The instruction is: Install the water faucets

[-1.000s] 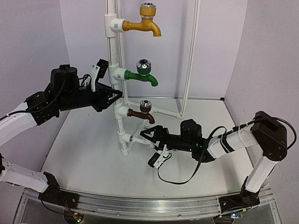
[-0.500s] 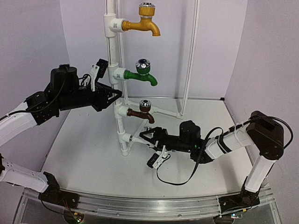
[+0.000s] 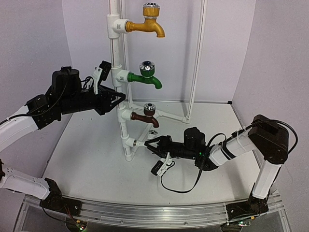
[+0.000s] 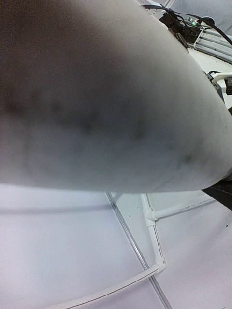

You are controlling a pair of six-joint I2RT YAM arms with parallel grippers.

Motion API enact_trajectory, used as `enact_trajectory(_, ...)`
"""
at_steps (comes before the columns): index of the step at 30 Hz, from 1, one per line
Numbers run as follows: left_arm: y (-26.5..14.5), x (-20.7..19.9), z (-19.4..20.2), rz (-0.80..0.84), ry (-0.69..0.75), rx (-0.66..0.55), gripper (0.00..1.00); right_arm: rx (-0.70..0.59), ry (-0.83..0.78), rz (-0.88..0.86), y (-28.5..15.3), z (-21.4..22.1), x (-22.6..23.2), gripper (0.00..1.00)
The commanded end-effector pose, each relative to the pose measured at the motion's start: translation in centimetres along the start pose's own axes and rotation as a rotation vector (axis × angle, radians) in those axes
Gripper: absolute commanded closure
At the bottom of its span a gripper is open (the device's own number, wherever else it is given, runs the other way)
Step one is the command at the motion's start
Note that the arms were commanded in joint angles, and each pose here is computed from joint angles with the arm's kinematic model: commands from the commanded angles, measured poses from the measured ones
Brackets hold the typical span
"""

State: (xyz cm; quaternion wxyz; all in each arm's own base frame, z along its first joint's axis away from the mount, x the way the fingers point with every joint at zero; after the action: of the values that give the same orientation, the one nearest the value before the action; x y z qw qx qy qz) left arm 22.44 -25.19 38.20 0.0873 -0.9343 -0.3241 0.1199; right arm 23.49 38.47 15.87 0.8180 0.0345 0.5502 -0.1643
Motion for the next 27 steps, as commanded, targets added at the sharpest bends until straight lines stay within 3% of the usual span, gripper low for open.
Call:
enact_trajectory(1,-0.6,0.9,2.6,-0.047,0.029,0.135,1.0,0.034,-0.071,0.079,0.6,0.4,-1.7,0.73)
enact_trajectory(12,-0.2,0.6,2.7,-0.019,-0.03,0.122,1.0,0.148,0.072,0.123,1.8,-0.1,-2.2,0.89)
enact_trajectory(15,-0.1,0.6,2.7,-0.021,-0.043,0.114,1.0,0.187,0.13,0.143,2.0,-0.2,-2.6,1.0)
enact_trajectory(22,0.3,2.0,2.7,-0.129,-0.138,0.08,1.0,0.34,0.406,0.146,0.4,-0.9,-4.3,1.0)
enact_trajectory(27,-0.4,2.1,1.7,-0.155,-0.205,0.038,0.99,0.403,0.58,-0.051,-1.9,-1.9,-2.2,1.0)
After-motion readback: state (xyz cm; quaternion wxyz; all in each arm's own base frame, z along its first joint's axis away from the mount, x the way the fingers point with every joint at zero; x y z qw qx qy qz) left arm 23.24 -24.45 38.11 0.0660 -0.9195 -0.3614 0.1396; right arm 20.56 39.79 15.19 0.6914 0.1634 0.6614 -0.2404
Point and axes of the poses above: each gripper's point midway between its finger pads, its own y axis out along the fingers, its own x axis along the line the jaws close on, z = x × y, the point moved 5 cm from there along -y, back along the fingers, and after that the axes turned 3 degrees about -y, right-handed, at the moved point
